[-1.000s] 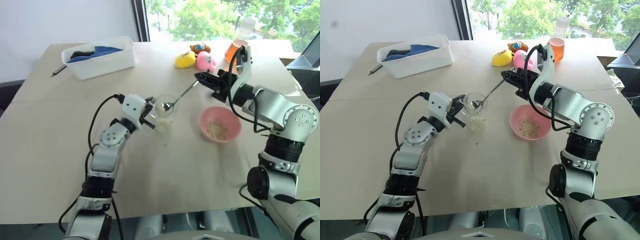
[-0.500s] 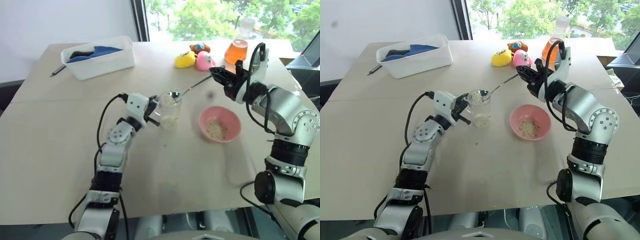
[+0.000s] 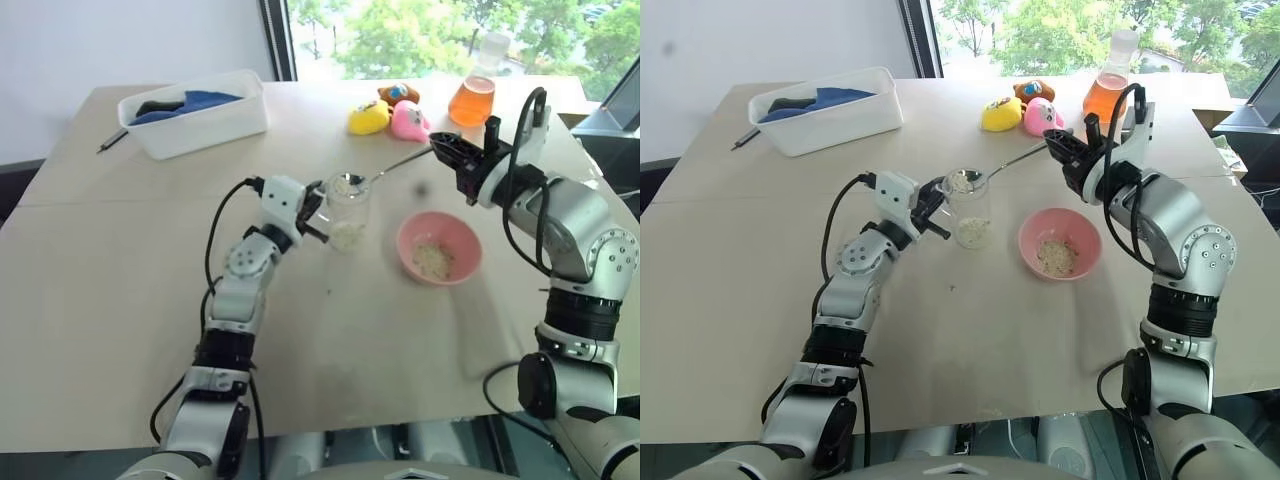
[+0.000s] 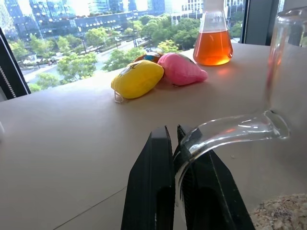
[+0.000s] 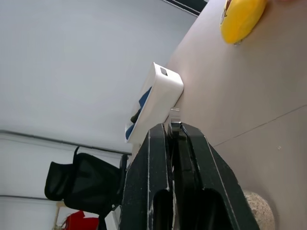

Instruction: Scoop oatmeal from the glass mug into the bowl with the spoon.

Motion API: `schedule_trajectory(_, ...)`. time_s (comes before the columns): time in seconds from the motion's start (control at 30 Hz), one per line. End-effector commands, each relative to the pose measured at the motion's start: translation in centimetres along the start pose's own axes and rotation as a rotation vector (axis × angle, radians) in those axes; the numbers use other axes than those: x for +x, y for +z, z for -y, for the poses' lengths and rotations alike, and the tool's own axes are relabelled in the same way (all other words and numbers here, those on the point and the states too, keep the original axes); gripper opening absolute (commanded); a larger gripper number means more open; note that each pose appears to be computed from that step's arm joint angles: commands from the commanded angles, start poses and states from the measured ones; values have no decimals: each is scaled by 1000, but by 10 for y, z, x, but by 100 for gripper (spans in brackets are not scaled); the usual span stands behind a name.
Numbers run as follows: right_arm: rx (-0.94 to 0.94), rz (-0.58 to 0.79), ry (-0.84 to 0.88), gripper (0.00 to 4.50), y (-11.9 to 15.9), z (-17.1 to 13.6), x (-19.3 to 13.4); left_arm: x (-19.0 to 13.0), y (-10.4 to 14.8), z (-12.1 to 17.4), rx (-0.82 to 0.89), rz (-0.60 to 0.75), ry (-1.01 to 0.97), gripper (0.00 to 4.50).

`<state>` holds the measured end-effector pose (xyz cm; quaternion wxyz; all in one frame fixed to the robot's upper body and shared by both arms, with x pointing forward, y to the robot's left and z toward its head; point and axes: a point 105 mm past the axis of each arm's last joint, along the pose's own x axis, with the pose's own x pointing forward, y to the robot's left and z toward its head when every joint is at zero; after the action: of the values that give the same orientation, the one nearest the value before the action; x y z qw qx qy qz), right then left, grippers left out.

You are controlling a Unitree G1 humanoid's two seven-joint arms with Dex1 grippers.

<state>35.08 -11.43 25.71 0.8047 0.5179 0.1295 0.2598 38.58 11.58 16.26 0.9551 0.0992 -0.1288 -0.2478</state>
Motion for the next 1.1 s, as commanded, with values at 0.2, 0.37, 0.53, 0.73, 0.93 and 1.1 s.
schedule_trajectory(0.2, 19, 60, 72, 0, 11, -8, -14, 11, 24, -1, 15, 98, -4, 1)
schedule_trajectory(0.37, 25, 92, 147, 0, 15, -19, -25, 14, 22, 1, 12, 96, -16, 1)
schedule_trajectory(0.53, 33, 145, 168, 0, 22, -23, -33, 19, 22, 5, 7, 97, -36, 1)
schedule_trajectory(0.73, 47, 215, 151, 0, 29, -20, -45, 25, 20, 12, 1, 98, -73, 1)
schedule_trajectory(0.93, 28, 297, 125, 0, 37, -15, -67, 32, 18, 20, -8, 100, -113, 1)
schedule_trajectory(1.1, 21, 353, 68, 0, 41, -3, -85, 35, 17, 25, -15, 101, -137, 1)
